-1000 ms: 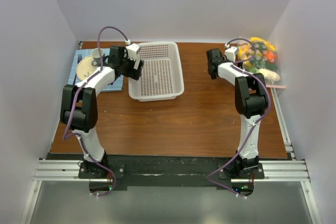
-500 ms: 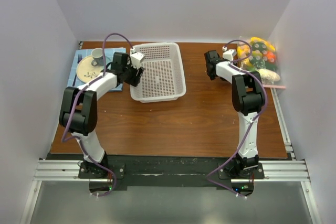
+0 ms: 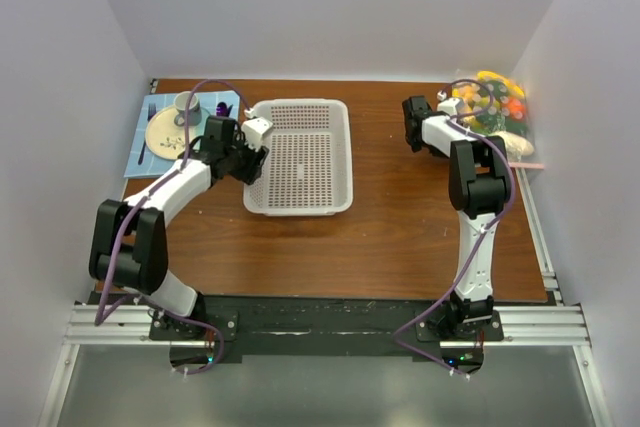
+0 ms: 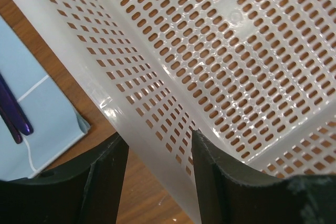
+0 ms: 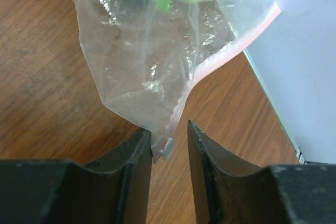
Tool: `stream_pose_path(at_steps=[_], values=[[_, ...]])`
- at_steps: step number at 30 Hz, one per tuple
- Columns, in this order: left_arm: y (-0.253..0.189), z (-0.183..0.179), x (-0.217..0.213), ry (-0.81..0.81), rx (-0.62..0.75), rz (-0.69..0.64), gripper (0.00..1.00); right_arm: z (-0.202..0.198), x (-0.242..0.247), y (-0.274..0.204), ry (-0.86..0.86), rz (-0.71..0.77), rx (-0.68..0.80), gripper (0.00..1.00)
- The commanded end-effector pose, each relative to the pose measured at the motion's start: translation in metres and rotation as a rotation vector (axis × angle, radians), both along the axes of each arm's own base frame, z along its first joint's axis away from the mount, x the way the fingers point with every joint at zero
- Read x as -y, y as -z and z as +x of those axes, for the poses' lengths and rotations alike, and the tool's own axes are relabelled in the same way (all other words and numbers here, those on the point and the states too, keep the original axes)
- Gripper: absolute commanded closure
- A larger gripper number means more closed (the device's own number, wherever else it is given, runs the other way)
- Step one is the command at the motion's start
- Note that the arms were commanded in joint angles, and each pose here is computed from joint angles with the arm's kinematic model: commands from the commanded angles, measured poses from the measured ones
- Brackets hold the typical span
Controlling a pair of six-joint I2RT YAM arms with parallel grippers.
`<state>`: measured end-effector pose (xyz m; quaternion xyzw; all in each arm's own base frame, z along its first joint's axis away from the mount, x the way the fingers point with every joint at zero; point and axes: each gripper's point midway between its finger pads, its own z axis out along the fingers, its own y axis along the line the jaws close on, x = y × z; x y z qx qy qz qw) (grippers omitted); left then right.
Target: Open the zip-top bag and remove the fake food
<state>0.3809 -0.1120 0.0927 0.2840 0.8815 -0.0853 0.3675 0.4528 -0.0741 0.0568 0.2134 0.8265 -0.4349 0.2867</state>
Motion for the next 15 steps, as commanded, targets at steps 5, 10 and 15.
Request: stream_pose_path(at_steps=[5, 10, 15], values=[[-0.011, -0.044, 0.039, 0.121, -0.037, -0.082, 0.45, -0.015, -0.007, -0.003, 0.01, 0.06, 0.003, 1.0], [0.001, -0.058, 0.037, 0.125, -0.053, -0.068, 0.46, -0.036, -0.031, -0.022, -0.055, 0.08, 0.037, 1.0], [0.005, -0.063, 0.039, 0.125, -0.064, -0.072, 0.46, -0.056, -0.088, -0.045, -0.193, 0.098, 0.093, 1.0]])
